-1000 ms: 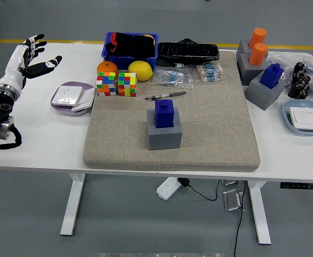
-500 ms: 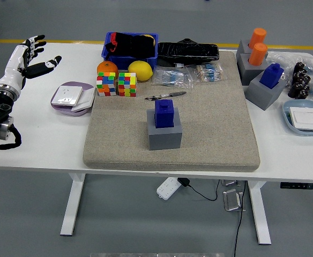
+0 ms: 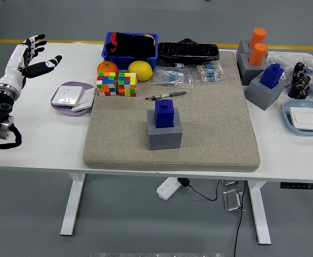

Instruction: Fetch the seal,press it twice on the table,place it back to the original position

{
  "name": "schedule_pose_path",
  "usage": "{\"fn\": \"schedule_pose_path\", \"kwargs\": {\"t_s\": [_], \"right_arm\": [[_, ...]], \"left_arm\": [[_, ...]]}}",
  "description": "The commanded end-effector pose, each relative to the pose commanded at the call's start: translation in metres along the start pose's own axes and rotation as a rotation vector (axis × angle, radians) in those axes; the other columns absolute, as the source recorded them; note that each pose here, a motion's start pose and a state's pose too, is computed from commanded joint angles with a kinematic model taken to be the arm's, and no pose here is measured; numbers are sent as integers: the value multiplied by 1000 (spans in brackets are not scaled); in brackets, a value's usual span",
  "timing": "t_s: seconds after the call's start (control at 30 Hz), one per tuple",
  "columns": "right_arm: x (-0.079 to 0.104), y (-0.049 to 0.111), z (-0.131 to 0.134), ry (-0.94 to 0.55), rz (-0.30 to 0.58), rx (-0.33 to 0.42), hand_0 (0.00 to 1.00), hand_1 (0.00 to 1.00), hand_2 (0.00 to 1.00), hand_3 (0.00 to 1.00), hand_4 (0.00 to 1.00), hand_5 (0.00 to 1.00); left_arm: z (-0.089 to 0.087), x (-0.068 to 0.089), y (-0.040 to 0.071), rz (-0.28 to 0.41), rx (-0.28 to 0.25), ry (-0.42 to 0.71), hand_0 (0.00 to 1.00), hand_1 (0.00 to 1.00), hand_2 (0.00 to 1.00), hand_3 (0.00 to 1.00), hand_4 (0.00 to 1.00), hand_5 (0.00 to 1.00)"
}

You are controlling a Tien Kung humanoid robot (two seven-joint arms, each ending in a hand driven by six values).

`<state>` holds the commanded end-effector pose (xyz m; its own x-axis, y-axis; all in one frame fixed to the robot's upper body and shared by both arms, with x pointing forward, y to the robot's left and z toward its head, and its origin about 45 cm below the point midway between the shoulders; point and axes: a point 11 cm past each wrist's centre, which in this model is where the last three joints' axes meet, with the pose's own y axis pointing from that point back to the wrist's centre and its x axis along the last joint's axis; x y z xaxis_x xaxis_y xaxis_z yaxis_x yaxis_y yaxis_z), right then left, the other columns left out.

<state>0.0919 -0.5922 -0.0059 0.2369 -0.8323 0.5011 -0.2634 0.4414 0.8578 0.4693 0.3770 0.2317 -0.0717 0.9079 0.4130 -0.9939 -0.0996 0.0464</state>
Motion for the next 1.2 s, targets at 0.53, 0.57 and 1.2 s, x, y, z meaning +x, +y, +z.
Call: {"fn": "schedule_pose_path", "kwargs": {"t_s": [0.53, 0.57, 1.2], "right_arm": [[0, 0, 2, 1, 0, -4, 791, 703, 687, 643, 765, 541], [0, 0, 2, 2, -1, -5, 791, 703, 687, 643, 765, 541], [-1, 0, 2, 12, -6, -8, 791, 704, 687, 643, 765, 542]], "left_arm": [[-1, 0, 1, -2, 3, -3, 939, 903, 887, 900, 773, 148], [-2, 0, 1, -2, 4, -4, 939, 903, 887, 900, 773, 148], [-5, 0, 2, -5, 11, -8, 939, 902, 887, 899, 775, 149]]}}
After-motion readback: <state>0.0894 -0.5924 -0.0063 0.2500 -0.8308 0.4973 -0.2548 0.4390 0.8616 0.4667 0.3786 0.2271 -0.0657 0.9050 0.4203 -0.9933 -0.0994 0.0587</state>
